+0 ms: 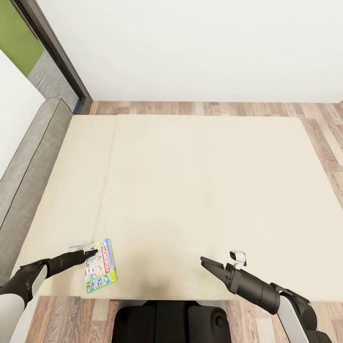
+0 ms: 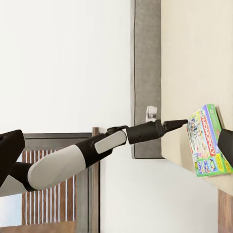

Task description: Put all the toys in the child's room - the three board games (two on the bed and one on the table), the two jigsaw puzzles on the table, and the tennis ball on the table - inside the toy box on the table in the child's room.

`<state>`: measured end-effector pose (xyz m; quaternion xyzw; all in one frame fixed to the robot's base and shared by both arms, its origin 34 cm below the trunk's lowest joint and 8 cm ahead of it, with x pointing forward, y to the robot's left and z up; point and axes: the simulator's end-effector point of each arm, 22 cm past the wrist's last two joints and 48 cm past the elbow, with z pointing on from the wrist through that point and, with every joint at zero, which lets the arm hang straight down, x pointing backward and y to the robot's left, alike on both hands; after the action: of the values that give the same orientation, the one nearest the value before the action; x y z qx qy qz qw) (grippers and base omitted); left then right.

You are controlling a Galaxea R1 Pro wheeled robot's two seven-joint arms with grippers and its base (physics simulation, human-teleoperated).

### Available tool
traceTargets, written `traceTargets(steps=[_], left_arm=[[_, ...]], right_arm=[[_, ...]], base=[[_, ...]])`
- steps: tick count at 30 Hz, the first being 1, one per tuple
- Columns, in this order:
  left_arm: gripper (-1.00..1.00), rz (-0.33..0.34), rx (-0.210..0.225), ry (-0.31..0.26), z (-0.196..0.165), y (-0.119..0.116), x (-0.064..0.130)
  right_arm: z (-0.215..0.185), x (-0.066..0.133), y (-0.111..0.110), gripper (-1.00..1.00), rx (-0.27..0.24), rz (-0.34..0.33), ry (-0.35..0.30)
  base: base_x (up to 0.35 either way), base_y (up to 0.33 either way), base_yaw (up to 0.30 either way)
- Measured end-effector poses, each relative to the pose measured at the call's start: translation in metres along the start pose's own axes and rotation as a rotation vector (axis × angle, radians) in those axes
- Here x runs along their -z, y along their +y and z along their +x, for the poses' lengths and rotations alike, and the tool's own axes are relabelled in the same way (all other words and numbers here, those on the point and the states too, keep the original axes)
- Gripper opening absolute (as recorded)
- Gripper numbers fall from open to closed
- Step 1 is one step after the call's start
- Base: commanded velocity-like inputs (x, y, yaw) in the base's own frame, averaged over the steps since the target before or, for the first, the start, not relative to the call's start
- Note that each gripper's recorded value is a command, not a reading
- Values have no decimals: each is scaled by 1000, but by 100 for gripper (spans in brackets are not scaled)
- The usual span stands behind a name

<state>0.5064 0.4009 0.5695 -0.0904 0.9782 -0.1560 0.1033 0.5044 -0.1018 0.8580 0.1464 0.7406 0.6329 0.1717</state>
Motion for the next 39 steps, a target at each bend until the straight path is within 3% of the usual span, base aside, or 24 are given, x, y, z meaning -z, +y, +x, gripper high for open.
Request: traceTargets(steps=[15, 26, 39], left_arm=[[100, -3, 6, 4, 1, 0, -2], [100, -52, 10, 16, 7, 11, -4], [100, -66, 15, 35, 17, 18, -9]], right_arm=[[0, 0, 0, 100, 0, 2, 0], [1, 0, -4, 100, -8, 7, 1], [5, 0, -13, 100, -27, 19, 5]], base=[[0, 0, 0], [0, 0, 0], [0, 0, 0]])
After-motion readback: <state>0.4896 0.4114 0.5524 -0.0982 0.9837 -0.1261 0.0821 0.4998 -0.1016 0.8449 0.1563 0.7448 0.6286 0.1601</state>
